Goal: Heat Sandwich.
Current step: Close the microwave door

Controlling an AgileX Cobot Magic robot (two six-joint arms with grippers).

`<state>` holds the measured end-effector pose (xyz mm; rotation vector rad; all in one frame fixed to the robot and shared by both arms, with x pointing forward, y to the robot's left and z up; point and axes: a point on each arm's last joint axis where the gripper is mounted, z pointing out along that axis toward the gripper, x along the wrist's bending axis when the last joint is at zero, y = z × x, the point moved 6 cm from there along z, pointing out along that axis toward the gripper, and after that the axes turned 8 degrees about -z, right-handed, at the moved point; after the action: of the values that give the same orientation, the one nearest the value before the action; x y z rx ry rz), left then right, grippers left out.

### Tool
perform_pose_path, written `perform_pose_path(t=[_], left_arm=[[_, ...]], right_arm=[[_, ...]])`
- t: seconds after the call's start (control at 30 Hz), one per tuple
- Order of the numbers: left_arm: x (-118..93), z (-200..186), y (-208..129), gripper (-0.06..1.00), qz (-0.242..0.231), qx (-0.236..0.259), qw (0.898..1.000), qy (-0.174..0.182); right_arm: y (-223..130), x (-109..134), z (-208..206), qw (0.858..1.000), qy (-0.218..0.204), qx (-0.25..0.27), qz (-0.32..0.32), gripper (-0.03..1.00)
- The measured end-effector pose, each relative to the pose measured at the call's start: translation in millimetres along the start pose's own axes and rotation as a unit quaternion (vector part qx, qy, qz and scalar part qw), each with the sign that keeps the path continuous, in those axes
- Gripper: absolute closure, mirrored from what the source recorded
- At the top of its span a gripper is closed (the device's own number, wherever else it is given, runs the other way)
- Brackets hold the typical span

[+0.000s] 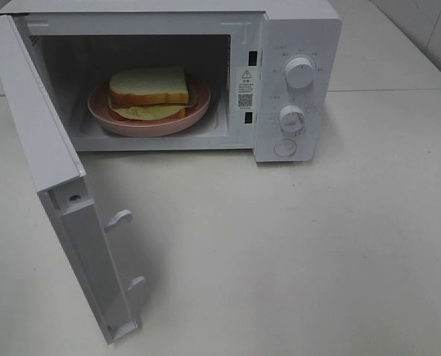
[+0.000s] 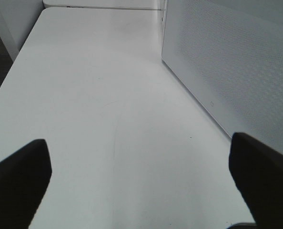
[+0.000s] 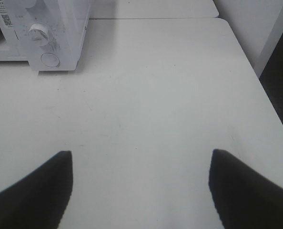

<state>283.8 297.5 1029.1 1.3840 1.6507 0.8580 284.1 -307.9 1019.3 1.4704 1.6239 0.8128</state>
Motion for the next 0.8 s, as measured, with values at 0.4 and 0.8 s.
perform_pose_path(t=[0.4, 0.8], left_arm=[[-1.1, 0.0, -0.1, -0.01, -0.002, 0.000, 1.000, -0.003], [-2.8, -3.3, 9.4, -0.01, -0.002, -0.009, 1.000, -0.006]], right_arm=[[0.0, 0.0, 0.0, 1.000, 0.000, 0.000, -0.001, 0.21], [0.0, 0.0, 0.0, 1.000, 0.000, 0.000, -0.001, 0.21]])
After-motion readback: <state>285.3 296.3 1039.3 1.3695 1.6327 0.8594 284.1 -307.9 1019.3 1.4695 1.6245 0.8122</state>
